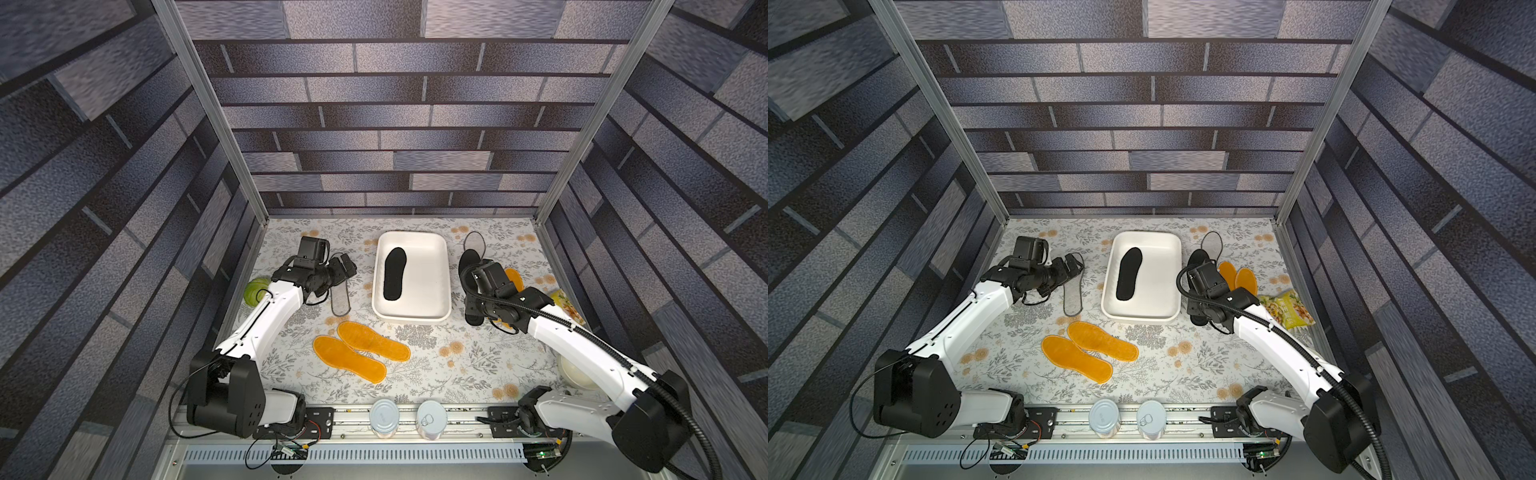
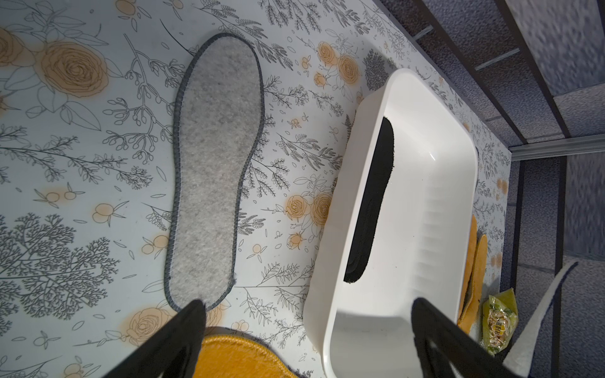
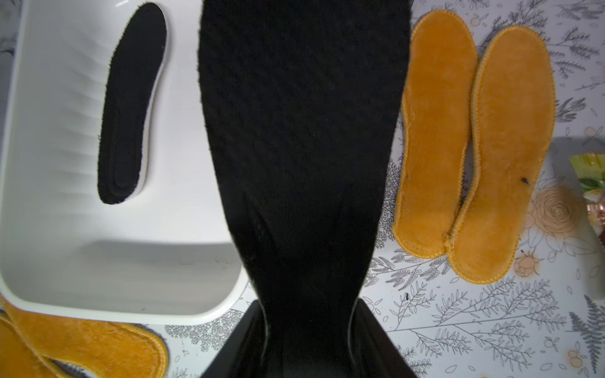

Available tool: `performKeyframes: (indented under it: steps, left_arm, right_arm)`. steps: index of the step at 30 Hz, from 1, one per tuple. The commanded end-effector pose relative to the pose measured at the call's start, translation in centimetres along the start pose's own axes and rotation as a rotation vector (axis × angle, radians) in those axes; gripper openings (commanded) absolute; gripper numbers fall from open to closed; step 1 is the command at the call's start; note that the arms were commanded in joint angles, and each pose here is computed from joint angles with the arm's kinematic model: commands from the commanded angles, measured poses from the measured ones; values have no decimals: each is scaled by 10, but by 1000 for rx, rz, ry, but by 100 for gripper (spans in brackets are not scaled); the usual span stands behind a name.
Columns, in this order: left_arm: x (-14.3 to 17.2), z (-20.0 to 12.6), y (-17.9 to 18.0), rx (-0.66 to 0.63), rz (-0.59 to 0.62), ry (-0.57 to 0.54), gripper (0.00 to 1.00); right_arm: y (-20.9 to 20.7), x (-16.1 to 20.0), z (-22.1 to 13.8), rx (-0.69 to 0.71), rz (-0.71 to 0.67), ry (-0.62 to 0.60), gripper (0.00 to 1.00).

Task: Put the insoles into the storage box
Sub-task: Pick up the insole from the center of the board.

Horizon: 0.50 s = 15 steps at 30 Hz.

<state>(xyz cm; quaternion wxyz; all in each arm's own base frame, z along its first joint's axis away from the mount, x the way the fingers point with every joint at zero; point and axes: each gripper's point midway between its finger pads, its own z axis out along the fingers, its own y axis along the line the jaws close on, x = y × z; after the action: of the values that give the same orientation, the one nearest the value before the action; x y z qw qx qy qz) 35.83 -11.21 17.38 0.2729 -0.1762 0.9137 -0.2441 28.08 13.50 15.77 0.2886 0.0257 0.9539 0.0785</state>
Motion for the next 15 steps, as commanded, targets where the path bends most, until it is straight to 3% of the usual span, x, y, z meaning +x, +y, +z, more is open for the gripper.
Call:
performKeyframes:
  steps: [1, 7, 15]
  left_arm:
    - [2, 3, 2, 0, -11, 10, 100]
    - [0, 5, -2, 16, -5, 21, 100]
    - [-1, 6, 0, 19, 2, 40, 100]
  right_arm:
    - [16, -15, -5, -42, 31, 18, 44]
    - [61, -51, 9, -92, 44, -2, 46]
    - [98, -56, 58, -81, 95, 70, 46]
